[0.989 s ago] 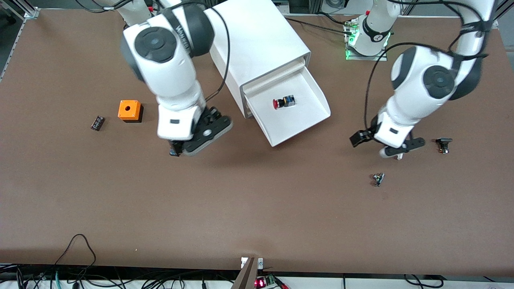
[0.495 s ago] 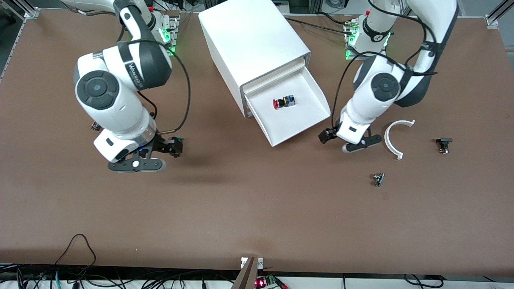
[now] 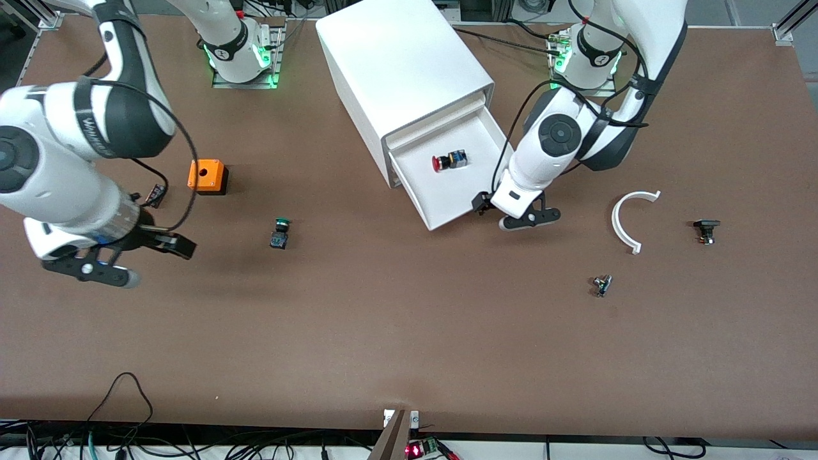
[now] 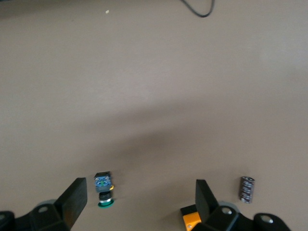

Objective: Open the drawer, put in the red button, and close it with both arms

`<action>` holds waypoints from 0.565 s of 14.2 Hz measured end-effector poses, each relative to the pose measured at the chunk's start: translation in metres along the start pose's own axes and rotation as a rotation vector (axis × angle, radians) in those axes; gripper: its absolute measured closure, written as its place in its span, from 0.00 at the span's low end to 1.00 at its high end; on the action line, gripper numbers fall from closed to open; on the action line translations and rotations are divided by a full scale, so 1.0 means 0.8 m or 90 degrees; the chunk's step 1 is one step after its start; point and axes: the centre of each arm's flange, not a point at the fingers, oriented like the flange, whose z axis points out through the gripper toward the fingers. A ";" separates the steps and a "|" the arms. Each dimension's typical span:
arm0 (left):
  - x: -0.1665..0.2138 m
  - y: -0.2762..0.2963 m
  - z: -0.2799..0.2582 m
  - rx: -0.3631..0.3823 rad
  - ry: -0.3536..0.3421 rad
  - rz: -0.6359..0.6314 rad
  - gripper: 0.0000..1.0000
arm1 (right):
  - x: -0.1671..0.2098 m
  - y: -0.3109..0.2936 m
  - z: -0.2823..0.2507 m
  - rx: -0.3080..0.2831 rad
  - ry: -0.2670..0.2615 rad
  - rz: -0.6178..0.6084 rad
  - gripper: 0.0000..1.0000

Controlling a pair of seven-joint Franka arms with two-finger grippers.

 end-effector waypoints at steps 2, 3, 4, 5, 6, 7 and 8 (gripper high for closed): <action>-0.040 0.025 0.008 0.002 -0.016 0.039 0.00 | -0.004 0.025 -0.020 -0.009 -0.005 0.019 0.00; -0.065 0.036 0.012 0.005 -0.024 0.061 0.00 | -0.006 0.042 -0.034 -0.013 -0.006 0.024 0.00; -0.089 0.047 0.015 0.008 -0.032 0.083 0.00 | -0.008 0.062 -0.047 -0.016 -0.007 0.021 0.00; -0.110 0.056 0.017 0.010 -0.036 0.103 0.00 | -0.010 0.082 -0.058 -0.017 -0.012 0.016 0.00; -0.126 0.064 0.017 0.010 -0.039 0.119 0.00 | -0.011 0.101 -0.066 -0.010 -0.019 0.011 0.00; -0.138 0.071 0.016 0.010 -0.040 0.131 0.00 | -0.011 0.121 -0.072 0.003 -0.026 0.010 0.00; -0.146 0.074 0.014 0.012 -0.040 0.138 0.00 | -0.012 0.141 -0.077 0.014 -0.034 0.013 0.00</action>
